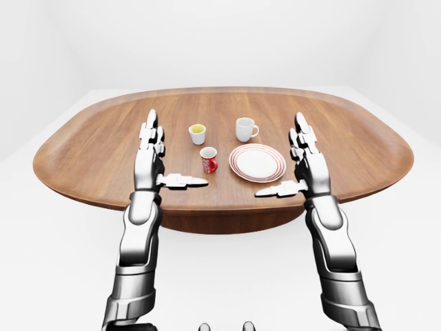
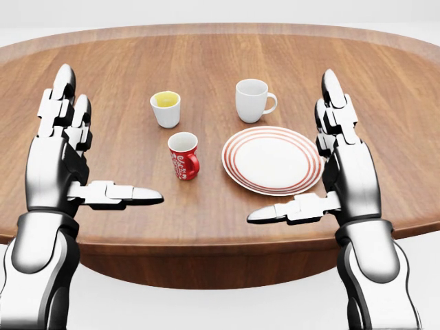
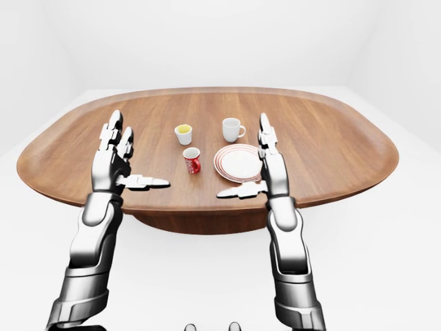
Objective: Pick up the red mug and put it on the plate
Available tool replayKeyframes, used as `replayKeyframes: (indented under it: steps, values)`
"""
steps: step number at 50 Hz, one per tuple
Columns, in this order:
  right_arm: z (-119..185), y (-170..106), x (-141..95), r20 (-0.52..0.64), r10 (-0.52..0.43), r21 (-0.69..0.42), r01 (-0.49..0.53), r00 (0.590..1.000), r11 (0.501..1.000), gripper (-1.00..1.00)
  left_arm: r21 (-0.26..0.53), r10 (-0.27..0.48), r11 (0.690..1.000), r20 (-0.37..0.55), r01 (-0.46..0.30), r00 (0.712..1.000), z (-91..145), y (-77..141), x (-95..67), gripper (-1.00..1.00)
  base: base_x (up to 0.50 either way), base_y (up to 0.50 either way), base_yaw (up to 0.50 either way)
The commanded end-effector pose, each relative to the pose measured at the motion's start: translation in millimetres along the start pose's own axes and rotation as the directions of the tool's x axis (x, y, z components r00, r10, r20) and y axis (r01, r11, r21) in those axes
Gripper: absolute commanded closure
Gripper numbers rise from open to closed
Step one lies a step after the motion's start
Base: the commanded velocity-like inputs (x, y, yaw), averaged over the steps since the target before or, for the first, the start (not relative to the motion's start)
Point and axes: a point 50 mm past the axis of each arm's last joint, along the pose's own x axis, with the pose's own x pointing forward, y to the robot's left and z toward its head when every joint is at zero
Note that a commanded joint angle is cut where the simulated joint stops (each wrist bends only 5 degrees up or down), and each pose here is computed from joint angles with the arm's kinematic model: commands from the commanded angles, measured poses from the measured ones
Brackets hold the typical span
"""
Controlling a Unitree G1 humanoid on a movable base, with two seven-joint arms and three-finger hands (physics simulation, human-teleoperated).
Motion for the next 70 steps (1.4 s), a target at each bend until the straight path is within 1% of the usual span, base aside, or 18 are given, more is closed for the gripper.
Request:
replayKeyframes:
  steps: [1, 4, 5, 8, 11, 12, 14, 55, 70]
  values:
    - [21, -7, 16, 0.085, 0.017, -0.027, -0.014, 0.996, 1.000, -1.00, 0.009, 0.002, 1.000, 0.068, -0.003, 0.998, 18, 4, 14.9, -1.00, 0.00, 0.00, 0.00]
    - [22, -7, 18, 0.091, 0.023, -0.033, -0.021, 0.996, 0.999, -1.00, 0.008, 0.014, 1.000, 0.079, -0.015, 0.997, 21, 7, 16.3, -1.00, 0.00, 0.00, 0.00]
    - [24, -6, 20, 0.099, 0.029, -0.041, -0.025, 0.995, 0.999, -1.00, 0.006, 0.022, 1.000, 0.098, -0.023, 0.995, 26, 7, 16.7, -1.00, 0.00, 0.00, 0.00]
    - [26, -6, 20, 0.105, 0.033, -0.047, -0.028, 0.994, 0.998, -1.00, 0.004, 0.023, 1.000, 0.114, -0.024, 0.993, 29, 7, 16.1, -1.00, 0.00, 0.00, 0.00]
    - [28, -6, 20, 0.113, 0.036, -0.056, -0.030, 0.993, 0.998, -1.00, 0.006, 0.021, 1.000, 0.113, -0.022, 0.993, 29, 6, 15.9, -1.00, 0.05, 0.00, 0.00]
    - [29, -5, 20, 0.114, 0.056, -0.073, -0.047, 0.992, 0.996, -1.00, 0.014, 0.011, 1.000, 0.102, -0.013, 0.995, 26, 2, 13.0, -1.00, 0.32, 0.00, 0.00]
    - [29, -5, 20, 0.114, 0.059, -0.076, -0.051, 0.992, 0.996, -1.00, 0.016, 0.010, 1.000, 0.101, -0.012, 0.995, 25, 2, 12.5, -1.00, 0.31, 0.00, 0.00]
    - [29, -1, 20, 0.112, 0.076, -0.085, -0.067, 0.991, 0.994, -1.00, 0.025, 0.006, 1.000, 0.122, -0.009, 0.992, 30, 1, 10.3, -1.00, 0.33, 0.00, 0.00]
    - [28, -2, 19, 0.108, 0.073, -0.083, -0.065, 0.991, 0.994, -1.00, 0.027, 0.007, 1.000, 0.117, -0.010, 0.993, 29, 1, 9.9, -1.00, 0.34, 0.00, 0.00]
